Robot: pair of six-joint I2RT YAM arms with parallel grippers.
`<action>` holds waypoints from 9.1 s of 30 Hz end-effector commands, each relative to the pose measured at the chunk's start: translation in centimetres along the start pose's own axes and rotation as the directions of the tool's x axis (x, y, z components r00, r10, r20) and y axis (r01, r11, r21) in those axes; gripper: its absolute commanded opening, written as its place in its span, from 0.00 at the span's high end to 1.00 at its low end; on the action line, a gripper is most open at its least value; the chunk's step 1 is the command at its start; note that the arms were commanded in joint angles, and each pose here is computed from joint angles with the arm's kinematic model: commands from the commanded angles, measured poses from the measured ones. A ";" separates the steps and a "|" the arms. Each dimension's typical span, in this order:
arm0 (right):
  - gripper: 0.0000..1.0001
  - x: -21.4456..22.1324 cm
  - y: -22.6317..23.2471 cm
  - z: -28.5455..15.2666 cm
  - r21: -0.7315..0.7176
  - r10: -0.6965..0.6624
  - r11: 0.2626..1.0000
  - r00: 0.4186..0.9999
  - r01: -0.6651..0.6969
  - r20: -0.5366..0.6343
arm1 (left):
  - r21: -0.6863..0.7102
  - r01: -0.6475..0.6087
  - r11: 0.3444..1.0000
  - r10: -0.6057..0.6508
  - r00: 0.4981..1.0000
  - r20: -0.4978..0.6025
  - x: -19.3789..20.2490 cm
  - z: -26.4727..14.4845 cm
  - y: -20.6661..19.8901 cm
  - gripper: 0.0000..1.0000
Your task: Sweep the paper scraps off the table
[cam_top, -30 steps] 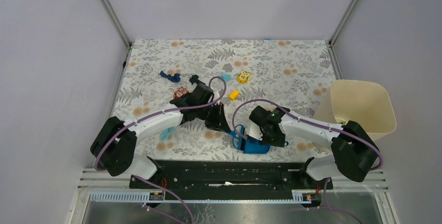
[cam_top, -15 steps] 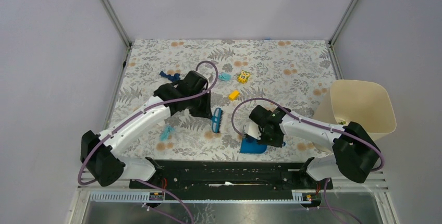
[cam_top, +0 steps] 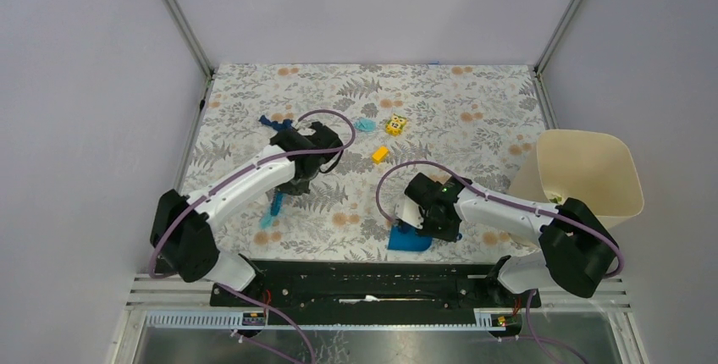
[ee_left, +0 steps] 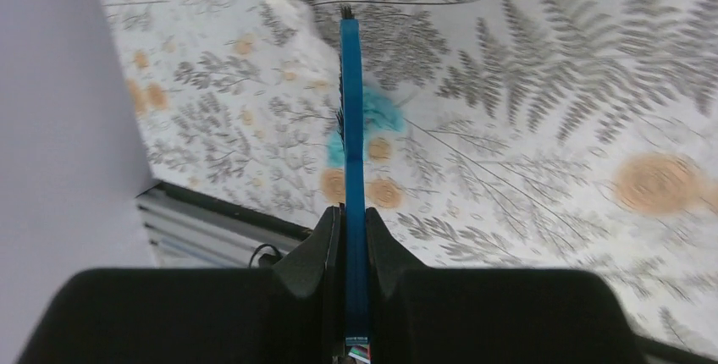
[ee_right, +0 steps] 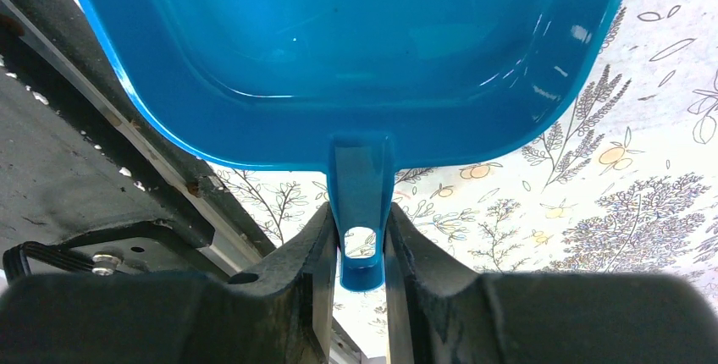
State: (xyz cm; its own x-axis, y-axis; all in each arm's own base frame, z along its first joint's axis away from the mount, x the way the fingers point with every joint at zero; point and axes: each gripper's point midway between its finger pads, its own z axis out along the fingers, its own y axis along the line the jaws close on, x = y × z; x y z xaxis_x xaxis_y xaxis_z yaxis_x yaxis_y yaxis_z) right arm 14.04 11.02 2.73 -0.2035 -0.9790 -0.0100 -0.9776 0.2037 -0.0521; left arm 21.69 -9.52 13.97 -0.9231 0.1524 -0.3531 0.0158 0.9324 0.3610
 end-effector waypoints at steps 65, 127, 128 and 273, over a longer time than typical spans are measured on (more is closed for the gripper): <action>1.00 1.5 0.9 -2.2 -0.029 0.078 0.997 0.994 -0.076 0.079 | 0.801 -0.110 0.588 -0.047 0.984 0.170 -2.0 -17.4 -15.2 1.00; 1.00 0.1 -1.7 -0.3 0.026 0.206 0.977 0.973 -0.210 0.106 | 0.864 -0.113 0.490 -0.037 0.988 0.150 -8.9 -12.5 -22.3 1.00; 1.00 0.0 -1.8 -0.3 0.030 0.207 0.977 0.972 -0.212 0.113 | 0.859 -0.113 0.499 -0.036 0.988 0.151 -9.0 -12.5 -22.1 1.00; 1.00 15.7 -12.4 -24.6 0.118 0.672 0.656 0.648 -0.745 0.358 | 0.686 -0.016 0.728 -0.217 0.943 0.252 -0.3 -0.8 -9.0 1.00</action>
State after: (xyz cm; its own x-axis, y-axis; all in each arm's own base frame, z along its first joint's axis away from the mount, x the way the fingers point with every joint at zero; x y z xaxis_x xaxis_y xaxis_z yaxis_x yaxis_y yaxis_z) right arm 22.65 -3.46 26.75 -0.7588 -0.5247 -0.3858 -0.5273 0.8427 -0.1090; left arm 20.81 -18.02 10.93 -0.7993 0.0267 -0.6003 0.2776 0.9024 -0.3295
